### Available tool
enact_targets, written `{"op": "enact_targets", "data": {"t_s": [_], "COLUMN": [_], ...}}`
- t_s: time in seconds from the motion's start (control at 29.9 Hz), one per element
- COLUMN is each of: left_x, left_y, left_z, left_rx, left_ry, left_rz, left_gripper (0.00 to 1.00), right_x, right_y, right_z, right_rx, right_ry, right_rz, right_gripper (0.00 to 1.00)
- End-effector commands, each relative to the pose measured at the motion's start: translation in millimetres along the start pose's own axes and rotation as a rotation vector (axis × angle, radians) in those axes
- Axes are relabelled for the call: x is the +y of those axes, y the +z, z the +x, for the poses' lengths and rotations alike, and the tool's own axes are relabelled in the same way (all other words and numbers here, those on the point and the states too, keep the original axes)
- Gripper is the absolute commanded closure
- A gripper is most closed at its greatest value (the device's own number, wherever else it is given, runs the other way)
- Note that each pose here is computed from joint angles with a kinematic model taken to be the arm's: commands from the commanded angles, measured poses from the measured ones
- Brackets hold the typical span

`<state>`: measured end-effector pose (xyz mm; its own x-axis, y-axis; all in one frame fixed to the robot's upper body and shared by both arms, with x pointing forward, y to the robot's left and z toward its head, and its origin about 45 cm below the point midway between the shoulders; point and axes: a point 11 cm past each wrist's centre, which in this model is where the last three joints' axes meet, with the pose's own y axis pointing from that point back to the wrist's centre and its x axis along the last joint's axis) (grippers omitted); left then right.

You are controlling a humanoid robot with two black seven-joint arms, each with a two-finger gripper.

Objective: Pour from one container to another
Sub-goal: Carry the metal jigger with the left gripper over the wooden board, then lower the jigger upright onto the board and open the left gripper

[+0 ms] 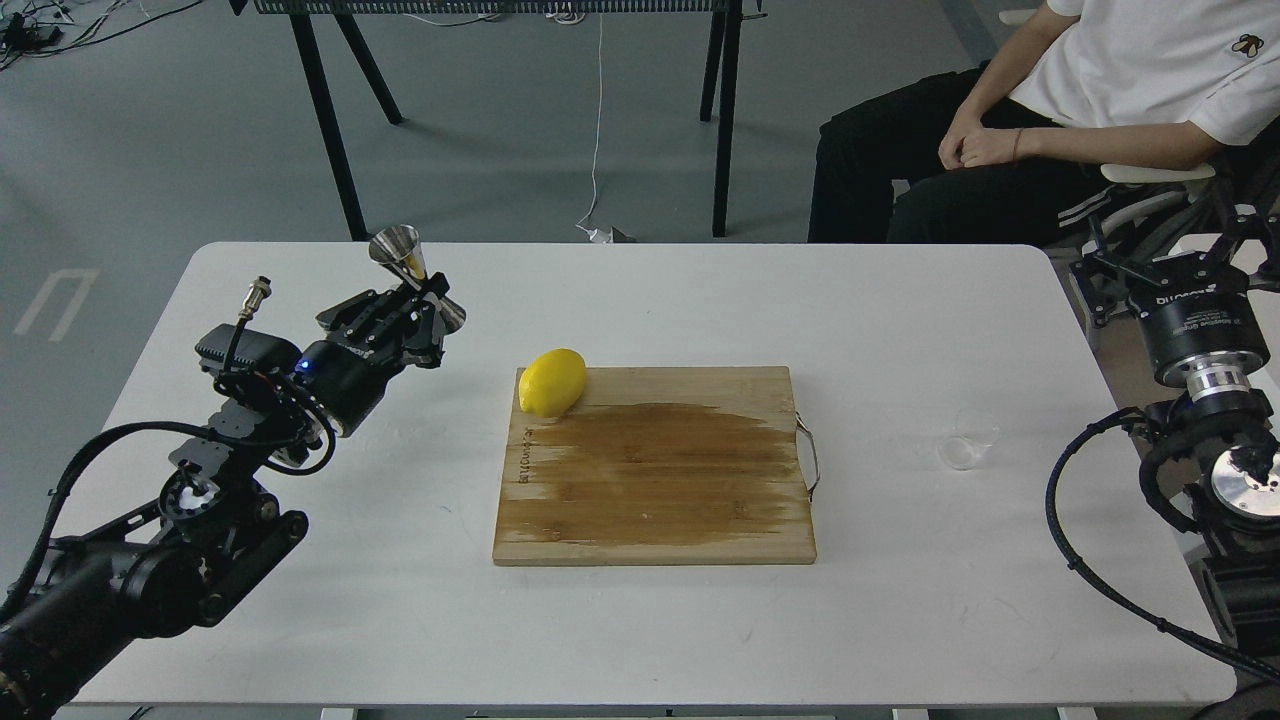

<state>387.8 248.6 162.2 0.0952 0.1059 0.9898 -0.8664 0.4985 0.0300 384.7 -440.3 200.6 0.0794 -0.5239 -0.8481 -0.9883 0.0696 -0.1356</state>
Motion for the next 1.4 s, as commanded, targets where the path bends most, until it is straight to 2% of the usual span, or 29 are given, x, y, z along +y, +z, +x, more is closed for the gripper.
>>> {"op": "enact_targets", "data": {"t_s": [0.0,0.13,0.3,0.47,0.57,0.7,0.97,1.14,1.27,1.37], "left_x": [-17.7,-29.9,-36.9,-31.5,-27.7,-22.5,-11.8,-19.6,-8.5,-2.9], "left_y": [32.4,70.1,107.6,119.6,113.9,100.6,109.3,132.1,136.8,136.1], "left_z": [-5.0,-19.9,-41.7,-72.3,-84.1,-93.8,-112.3,-113.1,-126.0,-131.9], "left_rx": [-0.034,0.015,0.072,0.09,0.079,0.066,0.099,0.134,0.152,0.16], "left_ry": [-0.021,-0.034,-0.072,-0.165,-0.218,-0.255,-0.314,-0.305,-0.333,-0.346], "left_rz": [-0.097,-0.151,-0.149,-0.15,-0.136,-0.101,-0.096,-0.125,-0.123,-0.104], "left_gripper": [0.94,0.94,0.93,0.94,0.93,0.93,0.93,0.9,0.88,0.83], "right_x": [0.8,3.4,4.3,4.6,8.2,9.3,9.9,9.9,9.9,9.9], "right_y": [-9.4,-14.9,-15.0,-14.8,-14.5,-14.0,-10.5,-10.5,-10.5,-11.2], "right_z": [0.7,3.7,4.3,4.4,8.2,9.4,10.1,10.1,10.1,10.0], "right_rx": [0.015,0.026,0.027,0.025,0.026,0.027,0.019,0.019,0.019,0.021], "right_ry": [0.002,0.01,0.011,0.012,0.022,0.025,0.026,0.026,0.026,0.026], "right_rz": [0.011,0.014,0.016,0.016,0.014,0.013,0.011,0.011,0.011,0.011], "right_gripper": [0.0,0.0,0.0,0.0,0.0,0.0,0.0,0.0,0.0,0.0]}}
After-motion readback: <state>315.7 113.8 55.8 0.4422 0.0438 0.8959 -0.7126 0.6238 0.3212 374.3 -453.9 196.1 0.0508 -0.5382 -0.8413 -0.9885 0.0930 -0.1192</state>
